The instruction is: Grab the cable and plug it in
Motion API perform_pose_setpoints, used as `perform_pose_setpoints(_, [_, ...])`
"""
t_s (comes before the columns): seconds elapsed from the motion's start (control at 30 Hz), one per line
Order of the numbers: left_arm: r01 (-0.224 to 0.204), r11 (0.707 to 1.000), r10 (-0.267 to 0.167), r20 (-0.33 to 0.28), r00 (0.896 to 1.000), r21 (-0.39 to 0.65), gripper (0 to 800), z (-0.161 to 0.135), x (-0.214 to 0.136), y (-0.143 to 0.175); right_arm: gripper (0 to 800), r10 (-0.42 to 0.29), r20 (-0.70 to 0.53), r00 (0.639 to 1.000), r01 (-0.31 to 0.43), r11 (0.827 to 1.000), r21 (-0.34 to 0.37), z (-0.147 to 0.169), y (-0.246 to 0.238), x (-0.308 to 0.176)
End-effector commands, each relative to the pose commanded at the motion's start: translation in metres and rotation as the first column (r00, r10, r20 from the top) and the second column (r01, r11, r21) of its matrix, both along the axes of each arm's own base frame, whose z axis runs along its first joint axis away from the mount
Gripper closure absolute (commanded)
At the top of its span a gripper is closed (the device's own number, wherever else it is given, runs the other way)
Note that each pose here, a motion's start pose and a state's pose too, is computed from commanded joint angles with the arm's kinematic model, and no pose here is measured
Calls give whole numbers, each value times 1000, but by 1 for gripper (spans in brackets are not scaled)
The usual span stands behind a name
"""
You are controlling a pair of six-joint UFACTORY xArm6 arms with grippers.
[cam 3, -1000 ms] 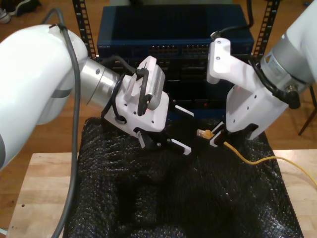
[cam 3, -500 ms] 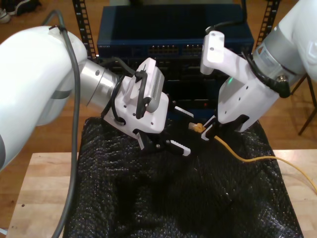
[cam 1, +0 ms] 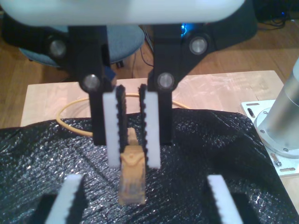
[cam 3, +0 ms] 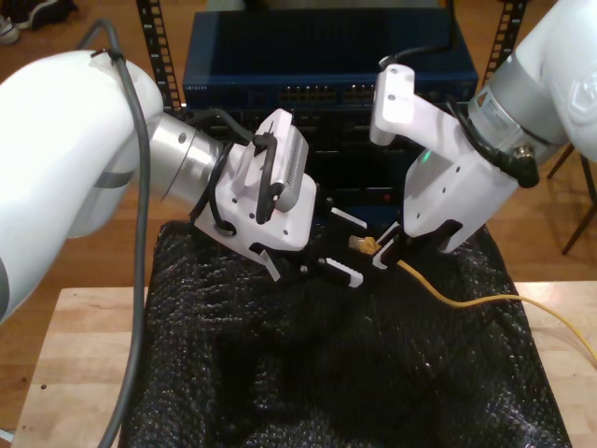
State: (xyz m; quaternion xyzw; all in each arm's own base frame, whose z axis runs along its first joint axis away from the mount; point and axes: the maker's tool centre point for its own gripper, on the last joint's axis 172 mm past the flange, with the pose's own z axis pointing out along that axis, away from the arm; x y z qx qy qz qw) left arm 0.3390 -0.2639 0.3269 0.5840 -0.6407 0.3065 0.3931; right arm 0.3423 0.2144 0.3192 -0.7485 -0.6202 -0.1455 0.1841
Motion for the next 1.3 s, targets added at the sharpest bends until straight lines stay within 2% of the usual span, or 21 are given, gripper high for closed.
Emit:
perform_pose_setpoints(0.17, [-14, 999, 13, -4, 1000, -32, 399, 7, 3, -4, 796, -2, -2, 1000, 2, 1000, 1, -1, 0, 0])
perform_pose_setpoints(0.3, [-37, 997, 37, -13, 999, -61, 438, 12, 7, -3, 796, -2, -3, 1000, 2, 1000, 1, -1, 0, 0])
perform_pose_setpoints(0.6, [-42, 997, 41, -14, 999, -62, 441, 12, 8, -1, 796, -4, -5, 1000, 4, 1000, 2, -1, 0, 0])
perform_pose_setpoints(1.3, [-37, 997, 36, -20, 999, -62, 518, 10, 6, 0, 796, -14, 0, 1000, 14, 1000, 3, 1, -4, 2])
